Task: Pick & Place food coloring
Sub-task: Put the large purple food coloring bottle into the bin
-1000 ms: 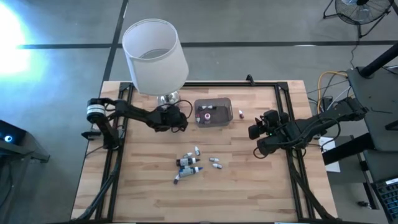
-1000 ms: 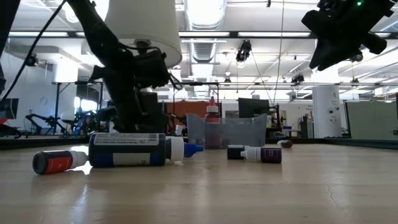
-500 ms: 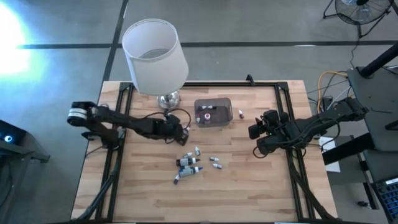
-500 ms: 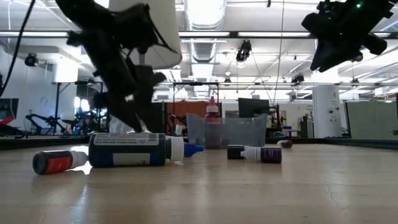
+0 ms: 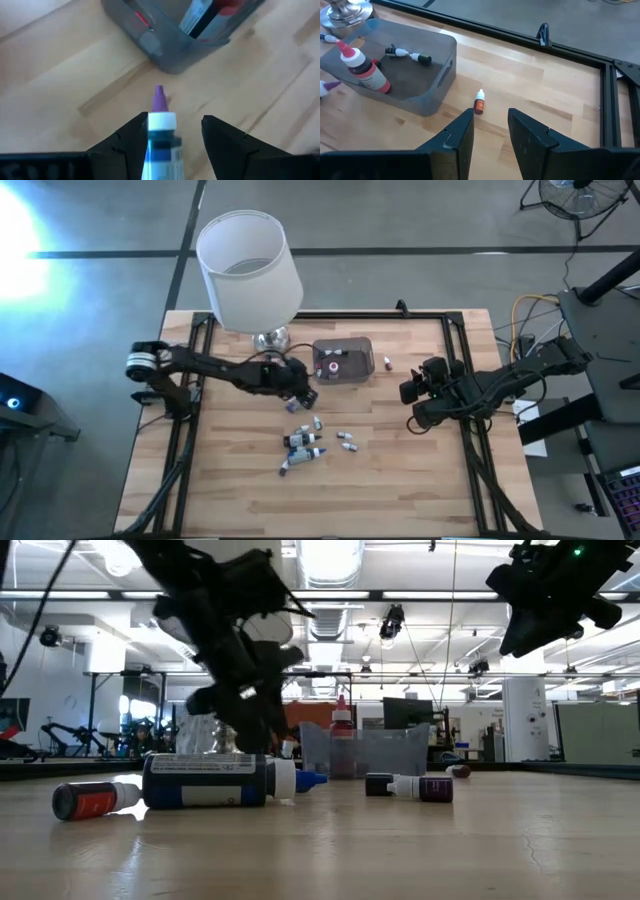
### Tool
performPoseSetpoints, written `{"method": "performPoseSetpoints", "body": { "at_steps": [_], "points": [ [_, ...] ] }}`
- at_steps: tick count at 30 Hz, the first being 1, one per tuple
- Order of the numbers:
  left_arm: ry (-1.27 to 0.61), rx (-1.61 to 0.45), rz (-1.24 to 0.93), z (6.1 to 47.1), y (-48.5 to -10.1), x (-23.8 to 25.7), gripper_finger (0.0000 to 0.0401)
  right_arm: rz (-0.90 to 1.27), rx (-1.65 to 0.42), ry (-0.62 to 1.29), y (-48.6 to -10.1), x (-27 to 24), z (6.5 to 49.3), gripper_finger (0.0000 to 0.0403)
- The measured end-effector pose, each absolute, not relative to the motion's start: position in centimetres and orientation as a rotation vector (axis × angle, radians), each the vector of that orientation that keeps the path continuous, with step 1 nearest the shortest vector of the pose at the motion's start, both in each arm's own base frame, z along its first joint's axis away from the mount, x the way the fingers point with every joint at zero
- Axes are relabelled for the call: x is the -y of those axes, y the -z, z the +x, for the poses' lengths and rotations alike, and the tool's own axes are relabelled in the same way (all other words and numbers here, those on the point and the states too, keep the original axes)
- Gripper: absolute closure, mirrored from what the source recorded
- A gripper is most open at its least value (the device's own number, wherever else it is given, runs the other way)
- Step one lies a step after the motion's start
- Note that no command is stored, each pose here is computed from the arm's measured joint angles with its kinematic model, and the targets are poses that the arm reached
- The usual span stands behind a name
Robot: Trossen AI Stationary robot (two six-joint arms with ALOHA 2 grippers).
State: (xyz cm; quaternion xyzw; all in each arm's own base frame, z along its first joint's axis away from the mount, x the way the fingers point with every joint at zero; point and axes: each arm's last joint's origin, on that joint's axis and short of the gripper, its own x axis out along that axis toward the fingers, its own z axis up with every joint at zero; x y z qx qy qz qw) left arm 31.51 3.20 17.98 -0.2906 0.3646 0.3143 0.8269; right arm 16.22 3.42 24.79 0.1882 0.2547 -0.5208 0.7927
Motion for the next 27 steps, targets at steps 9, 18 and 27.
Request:
{"method": "performPoseSetpoints", "body": {
  "at_steps": [9, 18, 27],
  "points": [
    [-0.673, -1.032, -0.545, 34.2, -17.1, -5.4, 0.0238, 0.401, -0.551, 1.121, -24.7, -3.4, 16.2, 0.0289],
    [-0.583, -1.144, -0.593, 35.2, -17.4, -7.9, 0.0238, 0.398, -0.558, 1.123, -24.5, -3.4, 16.1, 0.0289],
    [-0.528, -1.212, -0.592, 35.0, -17.4, -7.3, 0.0238, 0.394, -0.564, 1.122, -24.4, -3.4, 16.1, 0.0289]
  ]
}}
